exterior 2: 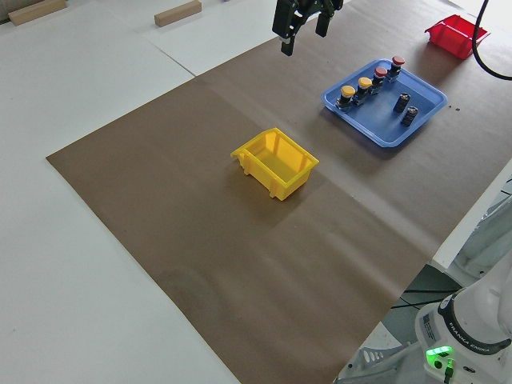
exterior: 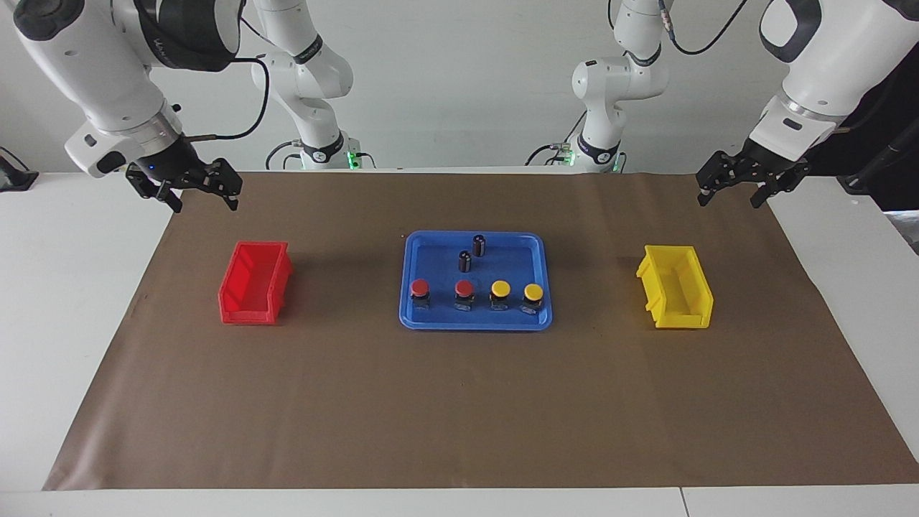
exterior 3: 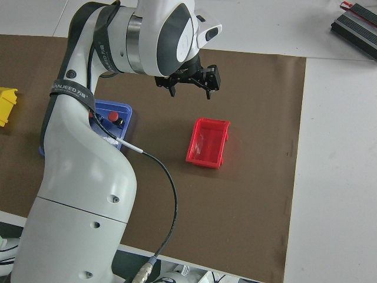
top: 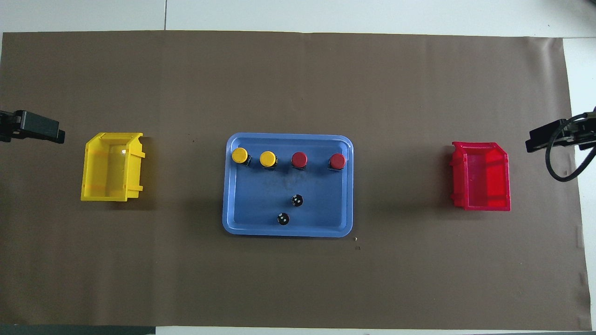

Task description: Sort red and yellow buttons by color

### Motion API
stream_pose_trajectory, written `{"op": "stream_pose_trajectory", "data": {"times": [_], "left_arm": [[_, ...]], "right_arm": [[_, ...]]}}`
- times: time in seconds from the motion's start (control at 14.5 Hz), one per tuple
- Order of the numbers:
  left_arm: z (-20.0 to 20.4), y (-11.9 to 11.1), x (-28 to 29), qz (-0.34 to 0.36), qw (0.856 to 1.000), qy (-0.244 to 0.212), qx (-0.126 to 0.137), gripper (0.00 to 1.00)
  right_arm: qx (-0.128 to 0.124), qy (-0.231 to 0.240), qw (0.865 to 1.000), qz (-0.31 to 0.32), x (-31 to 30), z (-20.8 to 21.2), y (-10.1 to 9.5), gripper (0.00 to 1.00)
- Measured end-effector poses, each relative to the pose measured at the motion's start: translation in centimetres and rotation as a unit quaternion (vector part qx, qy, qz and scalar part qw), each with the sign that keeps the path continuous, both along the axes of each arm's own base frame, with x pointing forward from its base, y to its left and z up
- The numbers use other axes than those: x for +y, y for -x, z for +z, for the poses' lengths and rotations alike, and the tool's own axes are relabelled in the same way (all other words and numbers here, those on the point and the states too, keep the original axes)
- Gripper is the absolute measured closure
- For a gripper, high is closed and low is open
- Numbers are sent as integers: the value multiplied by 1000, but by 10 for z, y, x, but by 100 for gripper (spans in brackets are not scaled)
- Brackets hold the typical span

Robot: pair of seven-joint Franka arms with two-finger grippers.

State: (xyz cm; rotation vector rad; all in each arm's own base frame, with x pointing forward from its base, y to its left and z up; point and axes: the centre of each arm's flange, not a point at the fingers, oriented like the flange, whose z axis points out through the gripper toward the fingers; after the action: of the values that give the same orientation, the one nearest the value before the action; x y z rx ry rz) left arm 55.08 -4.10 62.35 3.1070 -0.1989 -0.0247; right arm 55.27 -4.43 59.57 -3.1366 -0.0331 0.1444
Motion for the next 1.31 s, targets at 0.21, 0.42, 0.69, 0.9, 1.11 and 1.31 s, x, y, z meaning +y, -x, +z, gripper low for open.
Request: {"op": "stream_pose_trajectory", "data": {"times": [0.21,0.42,0.69,0.9,1.11,1.31], "left_arm": [[0,0,0,0,1000,0,0,0],[0,0,0,0,1000,0,0,0],[0,0,0,0,1000,0,0,0],[0,0,0,0,1000,0,0,0],[0,0,0,0,1000,0,0,0],[0,0,0,0,1000,0,0,0]], "right_arm": [[0,0,1000,0,0,0,0,0],[1,0,1000,-1,-1,-1,0,0],[-2,1,1000,11,12,2,-1,0],[-13,15,1000,16,82,9,-7,0],[-20,22,1000,-7,202,-19,-22,0],[-52,10,998,-24,301,-75,-37,0]]}}
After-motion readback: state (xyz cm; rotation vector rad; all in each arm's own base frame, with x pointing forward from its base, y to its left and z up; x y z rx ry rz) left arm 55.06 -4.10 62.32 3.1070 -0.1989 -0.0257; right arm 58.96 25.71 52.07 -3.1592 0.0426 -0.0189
